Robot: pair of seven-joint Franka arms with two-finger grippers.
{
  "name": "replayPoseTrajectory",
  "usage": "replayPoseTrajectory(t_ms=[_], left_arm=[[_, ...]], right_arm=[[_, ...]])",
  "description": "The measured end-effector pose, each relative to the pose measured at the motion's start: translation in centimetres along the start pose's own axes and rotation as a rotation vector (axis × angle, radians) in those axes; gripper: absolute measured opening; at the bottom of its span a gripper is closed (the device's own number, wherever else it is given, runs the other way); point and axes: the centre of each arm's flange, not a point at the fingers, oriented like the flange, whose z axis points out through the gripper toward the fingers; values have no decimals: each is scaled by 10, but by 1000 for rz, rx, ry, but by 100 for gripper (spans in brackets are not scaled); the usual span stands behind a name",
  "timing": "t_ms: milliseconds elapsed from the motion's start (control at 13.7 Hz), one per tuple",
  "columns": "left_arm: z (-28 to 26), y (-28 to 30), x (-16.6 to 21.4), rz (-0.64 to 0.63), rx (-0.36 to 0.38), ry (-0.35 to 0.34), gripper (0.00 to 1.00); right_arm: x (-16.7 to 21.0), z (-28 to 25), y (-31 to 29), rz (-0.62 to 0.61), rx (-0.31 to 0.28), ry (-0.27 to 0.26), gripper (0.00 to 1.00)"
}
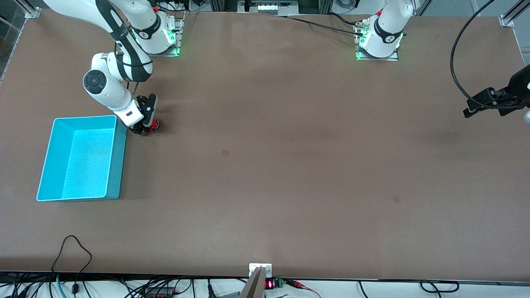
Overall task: Wind red beetle toy and store in blue box
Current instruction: 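Lower the right gripper and close it on the red car, then lift the car with the right gripper over the blue box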
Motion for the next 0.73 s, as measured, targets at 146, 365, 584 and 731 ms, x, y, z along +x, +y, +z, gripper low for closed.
replayPoseTrajectory(t_ms=[146,365,584,731], left_arm=[[2,2,-2,3,0,-19,100],[3,2,-3,4,0,-27,100],[3,2,-3,2,0,-31,100],[3,1,-2,-2,0,-21,100]], right_arm=[[1,-4,4,0,-16,3,56],[1,-7,5,0,-25,5,48],[4,-18,12,23,-54,12,48],[19,-34,23,79,-97,31,48]])
